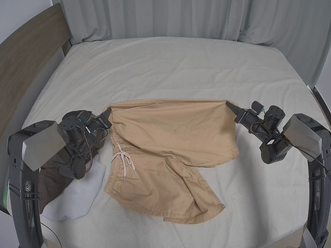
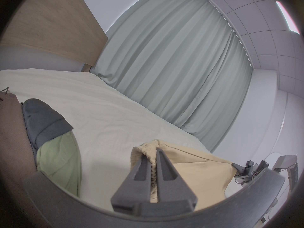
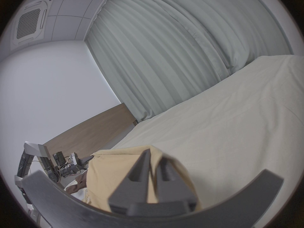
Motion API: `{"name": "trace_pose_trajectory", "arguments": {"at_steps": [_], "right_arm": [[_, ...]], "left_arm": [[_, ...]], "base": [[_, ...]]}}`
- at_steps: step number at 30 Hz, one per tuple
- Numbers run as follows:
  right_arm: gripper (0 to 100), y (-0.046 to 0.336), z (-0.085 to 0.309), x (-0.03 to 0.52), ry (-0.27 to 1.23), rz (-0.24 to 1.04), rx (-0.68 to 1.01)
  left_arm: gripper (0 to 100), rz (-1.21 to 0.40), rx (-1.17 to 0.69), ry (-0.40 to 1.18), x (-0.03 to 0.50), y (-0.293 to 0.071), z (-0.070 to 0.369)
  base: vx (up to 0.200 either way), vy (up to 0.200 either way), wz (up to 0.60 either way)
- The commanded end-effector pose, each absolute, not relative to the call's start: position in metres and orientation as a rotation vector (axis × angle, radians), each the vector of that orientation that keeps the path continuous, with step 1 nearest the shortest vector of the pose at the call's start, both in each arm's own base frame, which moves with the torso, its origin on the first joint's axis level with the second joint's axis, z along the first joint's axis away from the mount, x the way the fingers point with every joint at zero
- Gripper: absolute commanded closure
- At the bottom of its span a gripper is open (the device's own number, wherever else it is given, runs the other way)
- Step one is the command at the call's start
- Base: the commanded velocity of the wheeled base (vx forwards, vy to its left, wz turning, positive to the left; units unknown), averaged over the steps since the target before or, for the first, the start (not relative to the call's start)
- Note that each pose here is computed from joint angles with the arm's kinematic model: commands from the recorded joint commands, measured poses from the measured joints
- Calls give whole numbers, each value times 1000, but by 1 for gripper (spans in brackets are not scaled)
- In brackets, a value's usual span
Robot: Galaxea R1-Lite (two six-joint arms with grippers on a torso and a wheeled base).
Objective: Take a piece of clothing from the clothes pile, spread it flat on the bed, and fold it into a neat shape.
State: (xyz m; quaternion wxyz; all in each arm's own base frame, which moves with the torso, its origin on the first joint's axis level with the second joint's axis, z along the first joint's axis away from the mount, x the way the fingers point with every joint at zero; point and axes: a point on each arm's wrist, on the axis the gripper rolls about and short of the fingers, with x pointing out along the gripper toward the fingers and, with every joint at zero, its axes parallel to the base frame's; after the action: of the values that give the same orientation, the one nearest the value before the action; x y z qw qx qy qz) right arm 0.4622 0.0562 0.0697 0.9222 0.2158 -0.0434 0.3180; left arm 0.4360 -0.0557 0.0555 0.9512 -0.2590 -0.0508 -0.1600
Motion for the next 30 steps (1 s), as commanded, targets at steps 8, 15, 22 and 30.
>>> {"name": "trace_pose_trajectory", "arguments": {"at_steps": [8,15,22,30], "right_arm": [[0,50,67,461,-92,641,440],[0,54,70,433,-57,650,443],[0,60,78,395,28,660,458],[0,69,87,341,129,687,457]], "left_arm": [[0,-356,-532,-89,435,-66,53],[0,-341,-544,-45,434,-68,45],[0,-319,-543,-4,414,-60,49],[0,-330,-539,36,361,-40,83]], "base": [[0,0,0],[0,0,0],[0,0,0],[0,0,0]]}}
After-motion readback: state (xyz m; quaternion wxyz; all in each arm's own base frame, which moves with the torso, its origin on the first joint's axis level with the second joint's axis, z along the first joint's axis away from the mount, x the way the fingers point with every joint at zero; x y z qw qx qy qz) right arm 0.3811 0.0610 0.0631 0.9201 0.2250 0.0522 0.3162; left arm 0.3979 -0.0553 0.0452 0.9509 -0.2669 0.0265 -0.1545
